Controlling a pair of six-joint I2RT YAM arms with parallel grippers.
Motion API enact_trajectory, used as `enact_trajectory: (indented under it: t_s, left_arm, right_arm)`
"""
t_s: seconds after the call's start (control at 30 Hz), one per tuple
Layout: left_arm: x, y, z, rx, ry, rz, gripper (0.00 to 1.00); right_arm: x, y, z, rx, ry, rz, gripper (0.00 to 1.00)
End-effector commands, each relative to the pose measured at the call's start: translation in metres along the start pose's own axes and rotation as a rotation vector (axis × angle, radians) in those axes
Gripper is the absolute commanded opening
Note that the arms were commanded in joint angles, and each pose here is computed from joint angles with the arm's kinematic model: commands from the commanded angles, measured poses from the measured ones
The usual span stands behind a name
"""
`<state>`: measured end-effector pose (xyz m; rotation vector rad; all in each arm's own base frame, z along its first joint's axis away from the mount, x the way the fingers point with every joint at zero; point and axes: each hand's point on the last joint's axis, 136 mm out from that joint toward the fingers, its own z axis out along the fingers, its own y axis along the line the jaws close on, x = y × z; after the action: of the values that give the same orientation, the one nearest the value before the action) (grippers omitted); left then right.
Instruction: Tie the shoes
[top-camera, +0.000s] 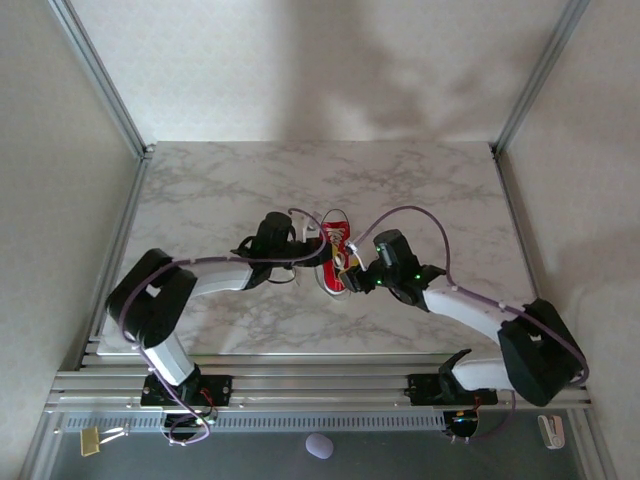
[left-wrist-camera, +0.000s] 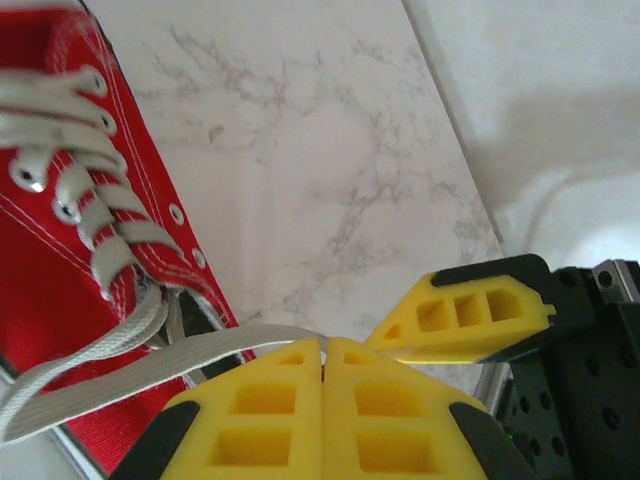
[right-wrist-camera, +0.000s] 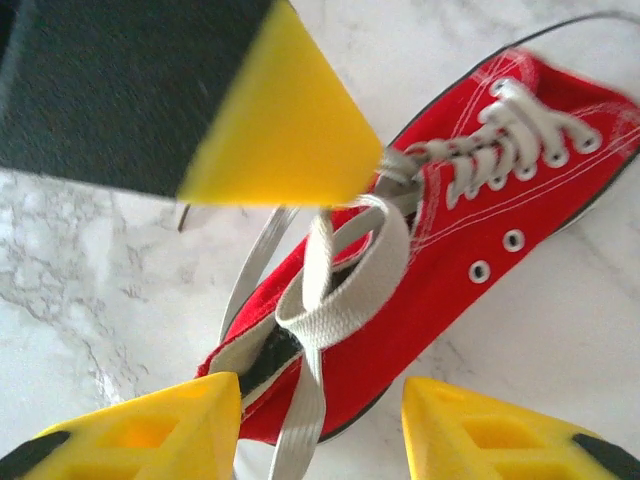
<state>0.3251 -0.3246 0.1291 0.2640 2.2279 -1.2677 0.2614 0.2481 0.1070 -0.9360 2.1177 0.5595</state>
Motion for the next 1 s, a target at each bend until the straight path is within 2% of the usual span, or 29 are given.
enact_trajectory:
  t_s: [0.0, 0.27, 0.5, 0.97]
  left_arm:
    - [-0.018, -0.007, -0.017, -0.073, -0.069, 0.092, 0.00]
    - [-0.035, -0.038, -0.029, -0.003, -0.103, 0.153, 0.00]
    - [-0.044, -0.060, -0.031, 0.079, -0.114, 0.155, 0.00]
    - [-0.043, -0.063, -0.033, 0.095, -0.109, 0.148, 0.00]
  right_arm:
    - [-0.002, -0.006, -0.012, 0.057, -0.034, 0.016, 0.47]
    - [-0.050, -0.002, -0.037, 0.055, -0.201, 0.043, 0.46]
    - [-0.077, 0.018, -0.031, -0.078, -0.252, 0.024, 0.45]
    - [-0.089, 0.015, 0.003, -0.093, -0.280, -0.083, 0.43]
